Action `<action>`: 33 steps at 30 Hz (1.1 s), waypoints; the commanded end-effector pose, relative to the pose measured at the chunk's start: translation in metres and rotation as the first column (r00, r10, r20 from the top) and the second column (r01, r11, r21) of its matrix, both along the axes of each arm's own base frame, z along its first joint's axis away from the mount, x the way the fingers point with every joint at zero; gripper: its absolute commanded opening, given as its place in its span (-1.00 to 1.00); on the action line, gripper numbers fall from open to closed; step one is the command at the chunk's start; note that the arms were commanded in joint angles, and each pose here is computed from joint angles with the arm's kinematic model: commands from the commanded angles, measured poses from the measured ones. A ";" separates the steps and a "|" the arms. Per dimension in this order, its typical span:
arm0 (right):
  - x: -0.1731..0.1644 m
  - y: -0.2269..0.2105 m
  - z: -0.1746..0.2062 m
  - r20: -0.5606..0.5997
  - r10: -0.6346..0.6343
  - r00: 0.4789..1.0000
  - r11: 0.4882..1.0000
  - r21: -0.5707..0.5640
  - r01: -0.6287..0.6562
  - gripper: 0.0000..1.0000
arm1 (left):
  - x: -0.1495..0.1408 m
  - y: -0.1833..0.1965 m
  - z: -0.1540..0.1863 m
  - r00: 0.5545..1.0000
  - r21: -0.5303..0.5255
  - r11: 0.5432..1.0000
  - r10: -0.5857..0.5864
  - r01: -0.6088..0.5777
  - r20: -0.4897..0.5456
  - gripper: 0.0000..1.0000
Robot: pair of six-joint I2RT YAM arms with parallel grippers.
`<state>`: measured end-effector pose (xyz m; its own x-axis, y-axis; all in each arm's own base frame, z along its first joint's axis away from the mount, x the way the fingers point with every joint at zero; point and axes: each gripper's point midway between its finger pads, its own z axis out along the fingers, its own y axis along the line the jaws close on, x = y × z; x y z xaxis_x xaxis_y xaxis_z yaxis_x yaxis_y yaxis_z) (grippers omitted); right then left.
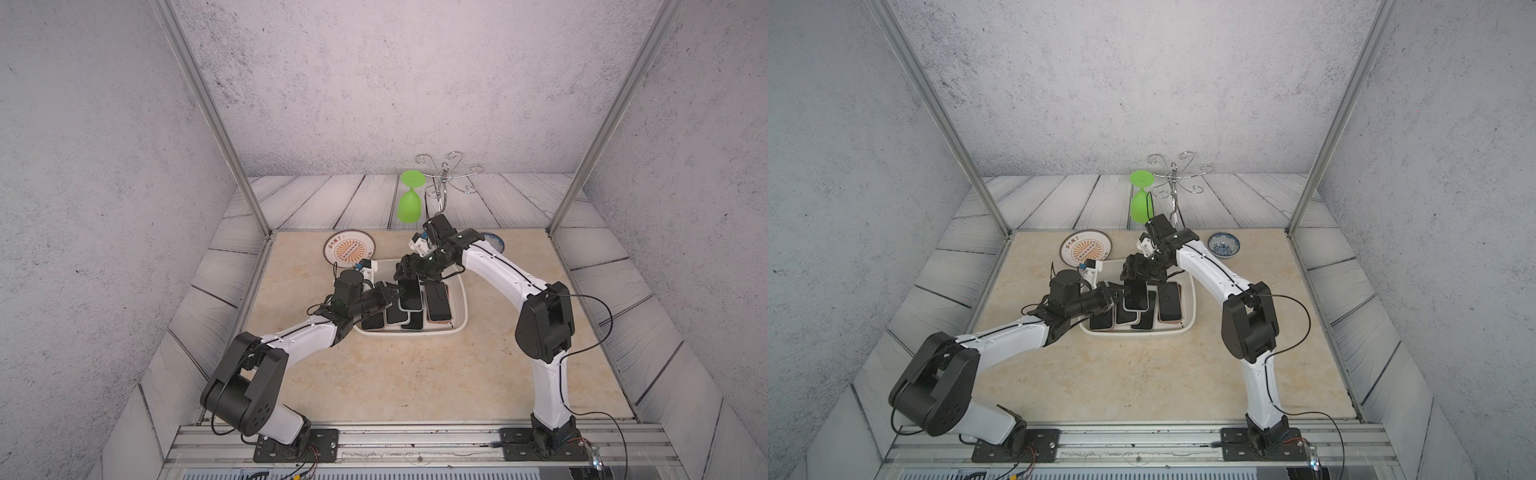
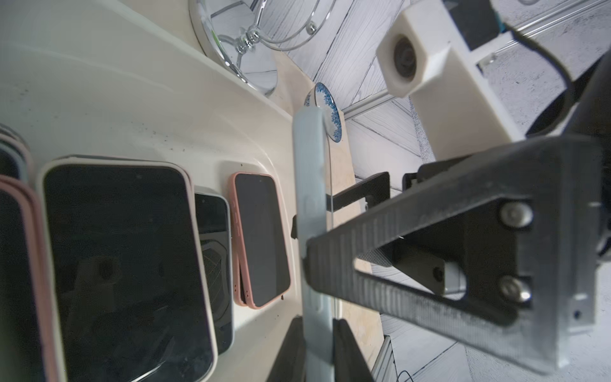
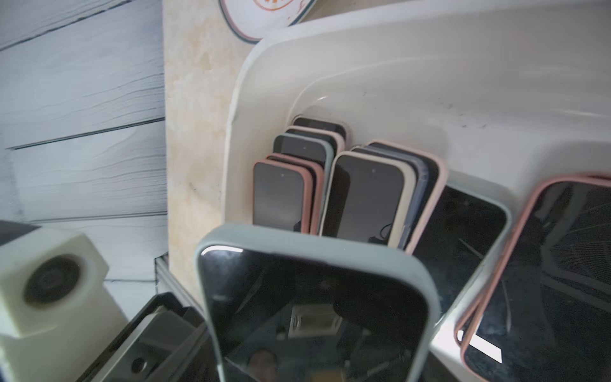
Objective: Take the phone out of the storage box
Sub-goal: Pick up the phone from the storage box, then place the phone at the center of the board.
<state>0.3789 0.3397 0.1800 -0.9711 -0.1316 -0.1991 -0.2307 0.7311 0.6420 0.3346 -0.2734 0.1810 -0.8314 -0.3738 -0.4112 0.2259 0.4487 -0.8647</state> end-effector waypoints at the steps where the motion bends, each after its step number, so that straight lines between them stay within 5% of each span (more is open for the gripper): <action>1: 0.002 -0.021 0.034 0.049 0.005 0.999 0.999 0.048 -0.007 0.70 | -0.053 0.003 0.011 0.990 -0.023 0.990 -0.136 0.137 0.040 -0.85; 6: 0.003 -0.048 0.041 0.063 -0.007 0.998 1.000 0.023 0.006 0.77 | -0.132 0.033 -0.020 0.991 0.115 0.984 -0.132 0.135 -0.034 -0.88; 12: -0.005 -0.048 0.041 0.053 0.007 0.999 0.999 0.037 -0.009 0.78 | -0.180 0.052 -0.063 0.993 0.228 0.970 -0.064 0.085 -0.100 -0.96; 23: -0.011 -0.047 0.041 0.049 0.020 0.999 0.999 0.036 -0.022 0.78 | -0.164 0.039 -0.097 0.991 0.232 0.973 0.027 0.003 -0.128 -1.00; 33: -0.008 -0.056 0.003 0.007 0.016 1.000 0.998 -0.063 -0.016 0.78 | -0.161 0.027 -0.136 0.978 0.259 0.966 0.027 0.029 -0.207 -0.93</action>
<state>0.3710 0.2910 0.1959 -0.9665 -0.1449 -0.2118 -0.2487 0.7323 0.6340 0.1719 -0.2511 0.0512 -0.9182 -0.2598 -0.2991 0.0621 0.6512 -0.7564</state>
